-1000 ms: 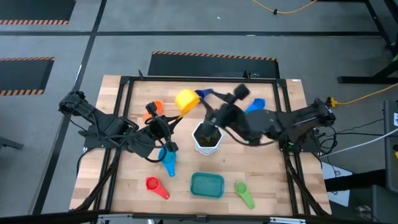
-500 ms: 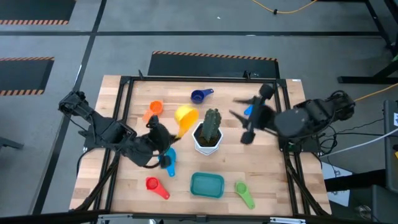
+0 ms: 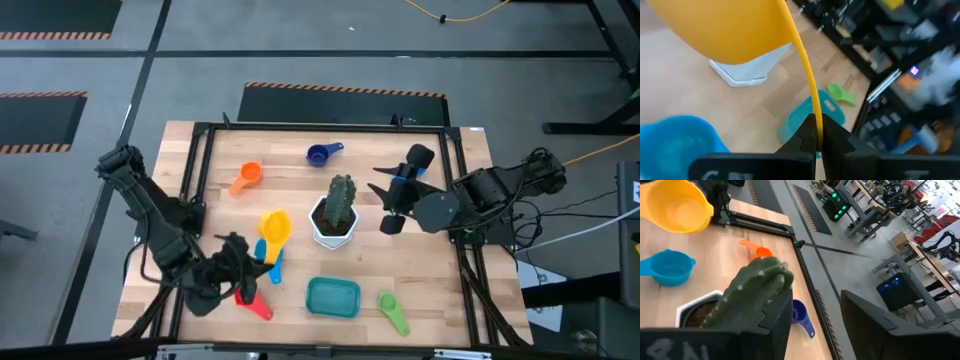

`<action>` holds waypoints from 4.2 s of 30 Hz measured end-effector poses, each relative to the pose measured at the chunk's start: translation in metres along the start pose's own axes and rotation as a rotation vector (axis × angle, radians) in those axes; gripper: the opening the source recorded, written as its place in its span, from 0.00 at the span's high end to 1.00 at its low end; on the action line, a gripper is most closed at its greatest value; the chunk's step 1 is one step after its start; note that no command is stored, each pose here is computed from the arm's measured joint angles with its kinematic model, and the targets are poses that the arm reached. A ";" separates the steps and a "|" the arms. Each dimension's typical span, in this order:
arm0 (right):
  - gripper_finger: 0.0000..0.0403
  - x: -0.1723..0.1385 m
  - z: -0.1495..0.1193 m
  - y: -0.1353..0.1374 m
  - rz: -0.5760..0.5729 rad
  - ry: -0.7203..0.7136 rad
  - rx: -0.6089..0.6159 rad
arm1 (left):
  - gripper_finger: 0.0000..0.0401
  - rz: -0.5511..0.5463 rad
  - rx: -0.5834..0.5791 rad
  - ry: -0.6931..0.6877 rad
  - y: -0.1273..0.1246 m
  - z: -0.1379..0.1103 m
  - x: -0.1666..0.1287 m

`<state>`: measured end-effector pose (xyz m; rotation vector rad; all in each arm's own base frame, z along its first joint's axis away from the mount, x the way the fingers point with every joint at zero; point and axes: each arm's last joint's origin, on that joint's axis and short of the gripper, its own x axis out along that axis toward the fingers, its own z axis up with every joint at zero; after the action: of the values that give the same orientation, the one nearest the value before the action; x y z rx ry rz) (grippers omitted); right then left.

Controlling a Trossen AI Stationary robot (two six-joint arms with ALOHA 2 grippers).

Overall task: Nest measuring cups in basket
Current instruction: Stack the yellow measuring cup on top of the light blue measuring cup, then stack the dark blue measuring cup on top of the yellow measuring cup

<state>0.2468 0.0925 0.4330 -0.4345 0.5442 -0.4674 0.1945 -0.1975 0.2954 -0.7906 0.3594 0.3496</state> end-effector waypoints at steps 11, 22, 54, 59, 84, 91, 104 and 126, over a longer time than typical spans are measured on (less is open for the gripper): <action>0.58 0.001 -0.001 0.001 -0.001 0.005 -0.004 | 1.00 -0.046 -0.275 -0.037 0.048 -0.047 0.014; 0.58 0.001 -0.001 0.002 0.014 0.005 0.001 | 1.00 -0.042 -0.372 0.000 0.074 -0.061 0.023; 0.58 0.001 -0.001 0.002 0.018 0.006 0.023 | 0.99 0.032 -0.482 0.061 0.083 -0.085 0.058; 0.58 0.001 -0.001 0.002 0.018 0.006 0.023 | 0.95 0.040 -0.486 0.090 0.083 -0.085 0.059; 0.58 0.001 -0.001 0.002 0.018 0.006 0.014 | 0.75 0.058 -0.481 0.229 0.083 -0.088 0.059; 0.58 0.001 -0.001 0.002 0.018 0.006 -0.005 | 0.76 0.062 -0.505 0.288 0.082 -0.087 0.062; 0.58 0.001 -0.001 0.002 0.018 0.006 -0.007 | 0.76 -0.046 -0.427 0.261 0.067 -0.067 0.056; 0.58 0.005 -0.003 0.000 0.029 0.028 -0.009 | 0.76 -0.003 0.266 -0.315 0.109 0.146 0.033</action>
<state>0.2483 0.0890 0.4286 -0.4289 0.5793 -0.4438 0.2028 -0.0131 0.3086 -0.4656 0.1049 0.4070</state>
